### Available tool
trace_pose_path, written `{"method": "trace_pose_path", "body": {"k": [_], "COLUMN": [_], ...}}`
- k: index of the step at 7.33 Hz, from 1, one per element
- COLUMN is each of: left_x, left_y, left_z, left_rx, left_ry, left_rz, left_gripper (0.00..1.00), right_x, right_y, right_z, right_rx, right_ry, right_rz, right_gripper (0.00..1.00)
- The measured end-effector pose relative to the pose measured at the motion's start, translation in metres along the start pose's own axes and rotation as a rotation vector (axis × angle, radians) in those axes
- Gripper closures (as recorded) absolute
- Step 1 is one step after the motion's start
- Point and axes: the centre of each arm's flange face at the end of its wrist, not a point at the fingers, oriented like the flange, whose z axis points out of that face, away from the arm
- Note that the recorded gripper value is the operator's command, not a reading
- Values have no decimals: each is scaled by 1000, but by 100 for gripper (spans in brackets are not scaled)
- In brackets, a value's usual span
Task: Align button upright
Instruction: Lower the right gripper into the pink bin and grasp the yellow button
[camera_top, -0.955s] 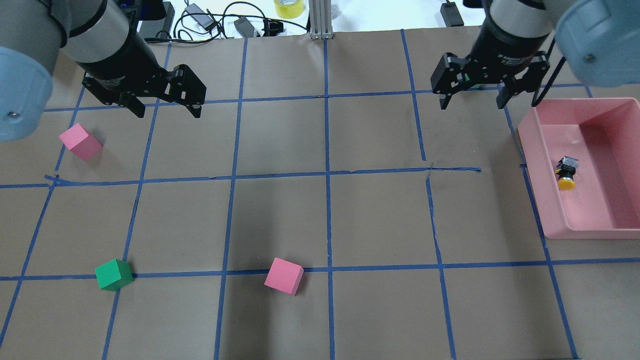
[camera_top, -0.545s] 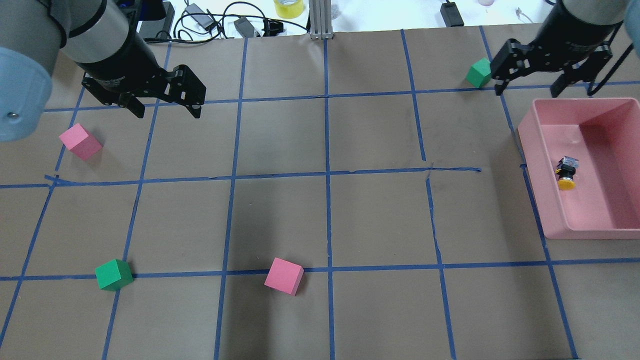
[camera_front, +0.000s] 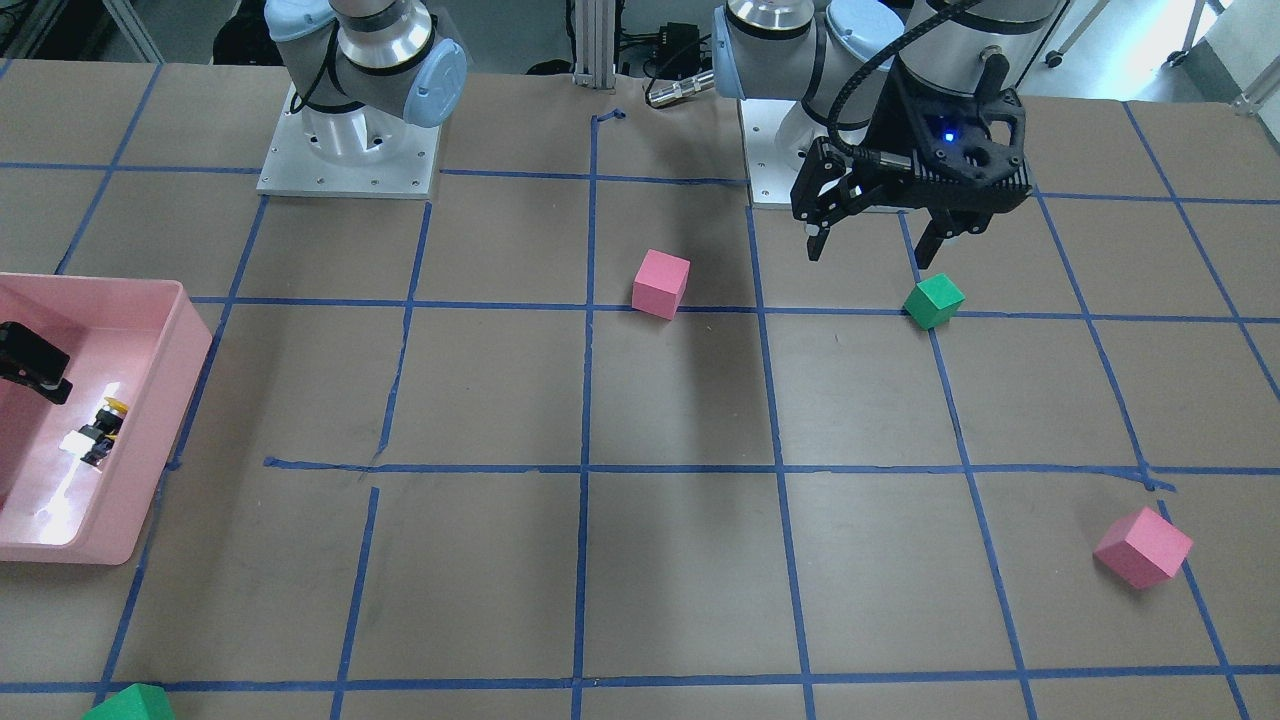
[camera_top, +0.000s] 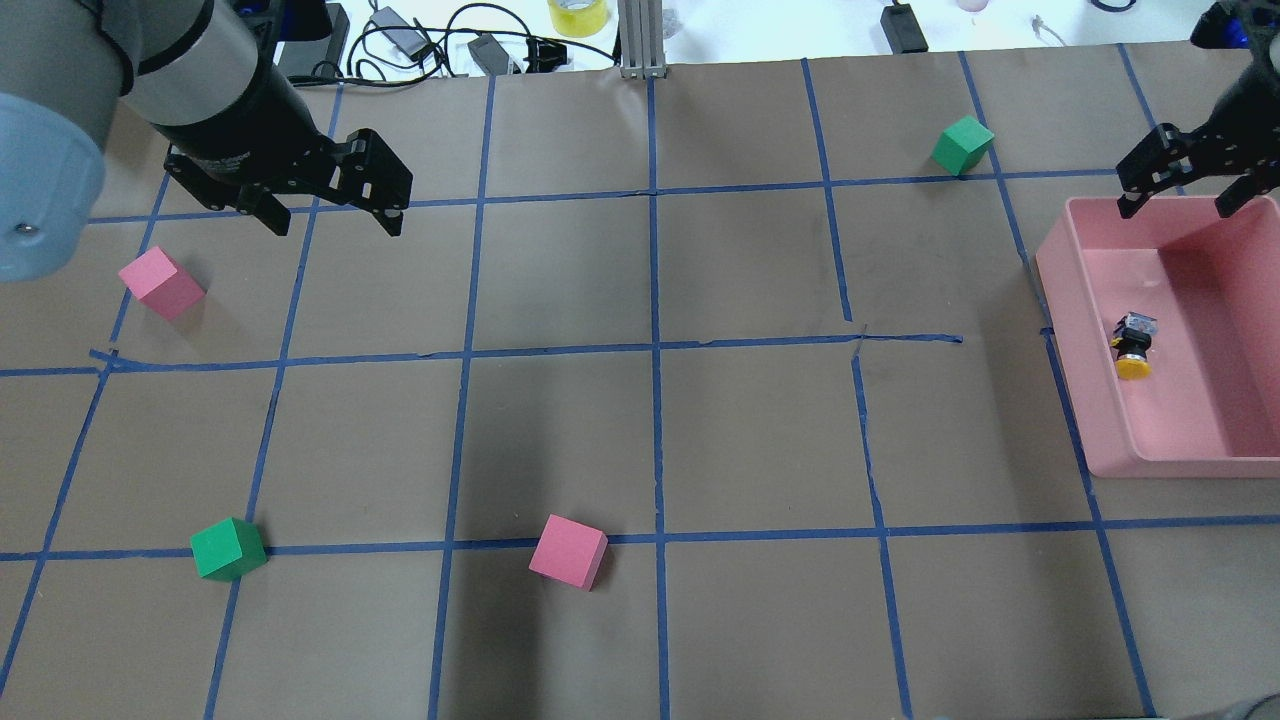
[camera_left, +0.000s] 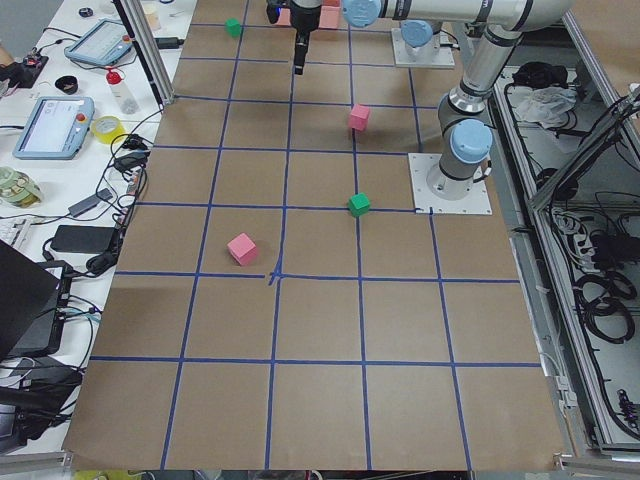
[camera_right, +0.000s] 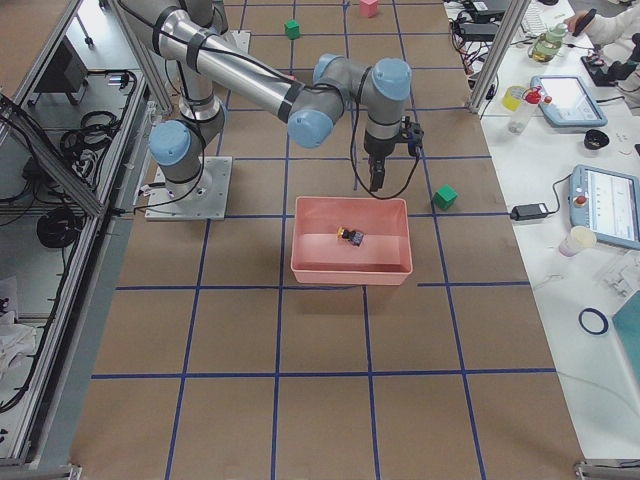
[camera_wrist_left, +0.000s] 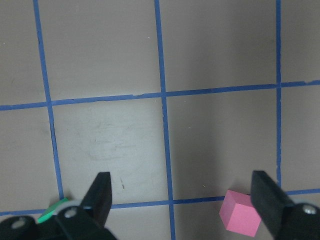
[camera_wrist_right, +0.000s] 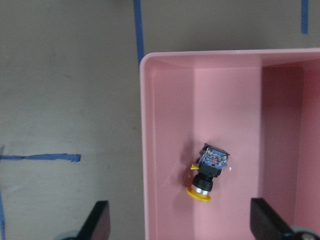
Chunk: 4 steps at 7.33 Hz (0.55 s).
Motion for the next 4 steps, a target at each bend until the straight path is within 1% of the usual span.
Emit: {"method": "trace_pose_path", "body": {"k": [2,4], "left_x": [0,0], "left_y": [0,0], "left_z": [0,0], "left_rx": [0,0], "left_ry": [-1,-1], "left_rz": [0,0], "left_gripper": [0,0], "right_x": [17,21], "right_y": [1,14], "right_z": [57,95], "right_rx": [5,-26], "right_ry": [61,64], "right_rz": [9,22], "right_gripper": [0,0]}}
